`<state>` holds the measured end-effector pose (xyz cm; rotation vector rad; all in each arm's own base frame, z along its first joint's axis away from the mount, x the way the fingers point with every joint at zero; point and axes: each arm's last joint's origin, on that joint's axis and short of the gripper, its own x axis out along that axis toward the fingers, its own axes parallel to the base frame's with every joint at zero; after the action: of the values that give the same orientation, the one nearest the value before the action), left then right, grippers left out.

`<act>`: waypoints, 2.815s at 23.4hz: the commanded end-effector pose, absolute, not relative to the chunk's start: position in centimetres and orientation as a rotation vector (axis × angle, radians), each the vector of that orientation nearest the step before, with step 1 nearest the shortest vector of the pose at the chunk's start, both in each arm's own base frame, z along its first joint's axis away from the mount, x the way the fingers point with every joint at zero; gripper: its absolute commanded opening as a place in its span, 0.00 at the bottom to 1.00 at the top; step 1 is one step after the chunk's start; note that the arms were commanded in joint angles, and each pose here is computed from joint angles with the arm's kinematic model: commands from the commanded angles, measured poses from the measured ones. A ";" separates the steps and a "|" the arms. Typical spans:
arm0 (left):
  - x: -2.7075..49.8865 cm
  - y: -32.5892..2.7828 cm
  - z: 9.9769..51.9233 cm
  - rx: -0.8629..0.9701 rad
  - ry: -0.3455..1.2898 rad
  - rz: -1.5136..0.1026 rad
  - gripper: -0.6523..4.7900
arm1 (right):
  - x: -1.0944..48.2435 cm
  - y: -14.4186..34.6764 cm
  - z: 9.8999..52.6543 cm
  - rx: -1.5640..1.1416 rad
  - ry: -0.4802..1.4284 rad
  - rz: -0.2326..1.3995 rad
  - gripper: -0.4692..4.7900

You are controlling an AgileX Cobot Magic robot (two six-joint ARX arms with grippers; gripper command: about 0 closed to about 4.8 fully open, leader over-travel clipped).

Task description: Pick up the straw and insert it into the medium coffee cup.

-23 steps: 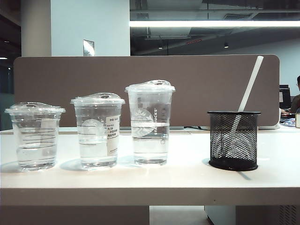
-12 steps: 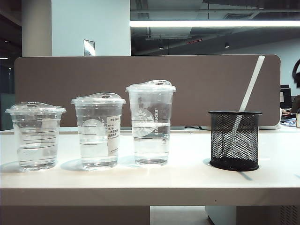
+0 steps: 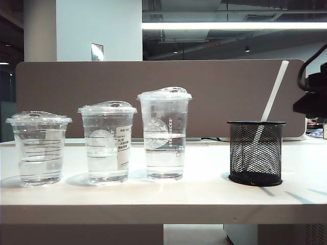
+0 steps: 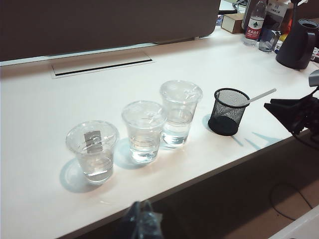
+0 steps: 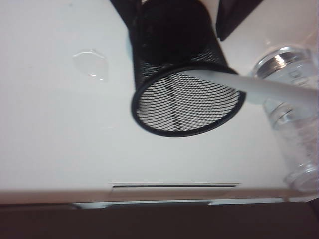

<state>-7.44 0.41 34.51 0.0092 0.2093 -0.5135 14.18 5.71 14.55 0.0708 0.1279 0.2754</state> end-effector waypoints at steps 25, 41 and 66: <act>-7.5 0.4 34.7 0.010 0.194 -0.520 0.12 | 15.4 6.9 16.4 0.093 0.049 0.478 0.48; -7.5 0.4 34.7 0.010 0.194 -0.519 0.12 | 18.2 8.1 16.0 0.086 0.090 0.492 0.24; -7.5 0.4 34.7 0.010 0.193 -0.520 0.12 | 19.9 8.9 17.1 0.087 0.088 0.509 0.41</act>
<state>-7.45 0.41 34.51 0.0092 0.2089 -0.5146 19.63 8.78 16.73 0.0824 0.1077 0.5072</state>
